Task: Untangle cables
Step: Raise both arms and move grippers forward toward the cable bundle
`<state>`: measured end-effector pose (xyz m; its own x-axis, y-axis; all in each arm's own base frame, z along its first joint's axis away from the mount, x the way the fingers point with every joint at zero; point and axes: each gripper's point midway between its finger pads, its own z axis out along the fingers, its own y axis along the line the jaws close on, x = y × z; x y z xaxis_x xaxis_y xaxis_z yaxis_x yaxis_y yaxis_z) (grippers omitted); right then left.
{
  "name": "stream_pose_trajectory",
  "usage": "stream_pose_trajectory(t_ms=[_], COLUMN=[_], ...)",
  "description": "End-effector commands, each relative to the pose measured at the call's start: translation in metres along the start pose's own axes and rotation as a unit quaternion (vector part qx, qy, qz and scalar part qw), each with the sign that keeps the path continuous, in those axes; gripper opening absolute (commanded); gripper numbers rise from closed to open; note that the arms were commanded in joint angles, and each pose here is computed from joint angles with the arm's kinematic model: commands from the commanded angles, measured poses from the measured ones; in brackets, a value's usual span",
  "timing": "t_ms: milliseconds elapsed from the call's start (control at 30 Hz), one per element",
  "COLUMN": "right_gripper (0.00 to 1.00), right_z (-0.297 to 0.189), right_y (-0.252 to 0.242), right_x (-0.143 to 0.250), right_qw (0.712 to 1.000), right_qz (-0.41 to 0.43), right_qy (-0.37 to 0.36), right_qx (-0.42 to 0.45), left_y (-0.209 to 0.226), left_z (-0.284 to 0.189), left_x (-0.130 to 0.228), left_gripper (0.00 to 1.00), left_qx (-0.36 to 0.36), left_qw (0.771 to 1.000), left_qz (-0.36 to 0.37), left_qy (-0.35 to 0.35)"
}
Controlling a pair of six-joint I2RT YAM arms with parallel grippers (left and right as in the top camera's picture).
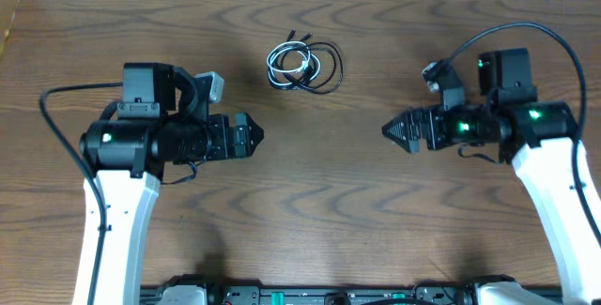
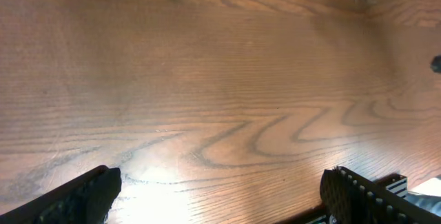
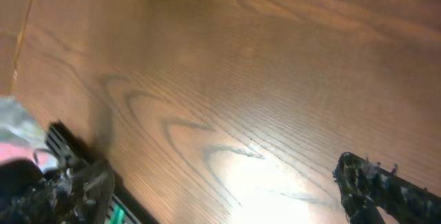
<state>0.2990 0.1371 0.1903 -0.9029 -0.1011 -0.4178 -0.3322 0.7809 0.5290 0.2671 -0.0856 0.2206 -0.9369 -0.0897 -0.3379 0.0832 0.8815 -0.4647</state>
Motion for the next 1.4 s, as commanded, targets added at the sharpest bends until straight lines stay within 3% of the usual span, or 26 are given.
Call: stream_pose_trajectory(t_ms=[0, 133, 300, 333, 367, 467, 500, 533, 567, 633, 667, 900, 1033, 1067, 1133, 1200, 1367], right_gripper=[0.99, 0.99, 0.99, 0.94, 0.87, 0.53, 0.35, 0.1, 0.01, 0.01, 0.01, 0.01, 0.32, 0.47, 0.51, 0.64, 0.75], right_z=[0.009, 0.021, 0.03, 0.031, 0.032, 0.033, 0.033, 0.033, 0.033, 0.034, 0.036, 0.046, 0.046, 0.046, 0.046, 0.045, 0.045], right_y=[0.001, -0.007, -0.016, -0.019, -0.021, -0.026, -0.027, -0.027, -0.029, -0.031, -0.033, -0.046, -0.054, -0.054, -0.054, -0.053, -0.059], right_x=[-0.004, 0.004, -0.009, -0.014, -0.02, -0.034, -0.037, -0.039, -0.039, -0.036, -0.034, -0.013, -0.021, -0.021, -0.027, -0.04, -0.053], right_qw=[0.999, 0.992, 0.994, 0.995, 0.995, 0.997, 0.997, 0.996, 0.996, 0.995, 0.995, 0.994, 0.993, 0.993, 0.993, 0.994, 0.991], right_qz=[0.05, 0.118, 0.108, 0.101, 0.096, 0.079, 0.075, 0.075, 0.079, 0.086, 0.087, 0.102, 0.093, 0.093, 0.087, 0.071, 0.055], right_qy=[0.011, 0.042, 0.023, 0.013, 0.004, -0.024, -0.03, -0.033, -0.033, -0.031, -0.028, -0.006, -0.024, -0.024, -0.035, -0.06, -0.087], right_qx=[-0.014, -0.01, -0.005, 0.001, 0.005, 0.014, 0.017, 0.02, 0.023, 0.028, 0.031, 0.047, 0.068, 0.067, 0.066, 0.063, 0.085], left_y=[-0.001, -0.001, 0.003, 0.003, 0.003, 0.003, 0.003, 0.003, 0.002, 0.003, 0.003, 0.007, 0.008, 0.009, 0.009, 0.009, 0.009], left_z=[0.005, 0.012, 0.019, 0.02, 0.02, 0.02, 0.021, 0.021, 0.021, 0.021, 0.022, 0.027, 0.029, 0.03, 0.03, 0.031, 0.031], left_x=[0.0, 0.005, 0.01, 0.01, 0.01, 0.007, 0.002, -0.002, -0.003, -0.003, -0.001, 0.011, 0.014, 0.015, 0.016, 0.017, 0.017], left_gripper=[0.98, 0.98, 0.98, 0.98, 0.98, 0.98, 0.91, 0.65, 0.48, 0.11, 0.08, 0.08, 0.08, 0.08, 0.08, 0.08, 0.11], left_qx=[0.007, 0.015, 0.013, 0.013, 0.013, 0.014, 0.015, 0.016, 0.017, 0.017, 0.016, 0.012, 0.011, 0.011, 0.011, 0.01, 0.01], left_qw=[1.0, 0.999, 0.997, 0.997, 0.997, 0.997, 0.998, 0.999, 0.999, 0.999, 0.998, 0.996, 0.995, 0.995, 0.995, 0.995, 0.995], left_qz=[-0.02, -0.033, -0.044, -0.045, -0.045, -0.042, -0.037, -0.033, -0.032, -0.032, -0.034, -0.065, -0.067, -0.068, -0.069, -0.069, -0.07], left_qy=[0.015, 0.04, 0.061, 0.062, 0.062, 0.057, 0.048, 0.04, 0.038, 0.038, 0.041, 0.064, 0.068, 0.07, 0.071, 0.072, 0.072])
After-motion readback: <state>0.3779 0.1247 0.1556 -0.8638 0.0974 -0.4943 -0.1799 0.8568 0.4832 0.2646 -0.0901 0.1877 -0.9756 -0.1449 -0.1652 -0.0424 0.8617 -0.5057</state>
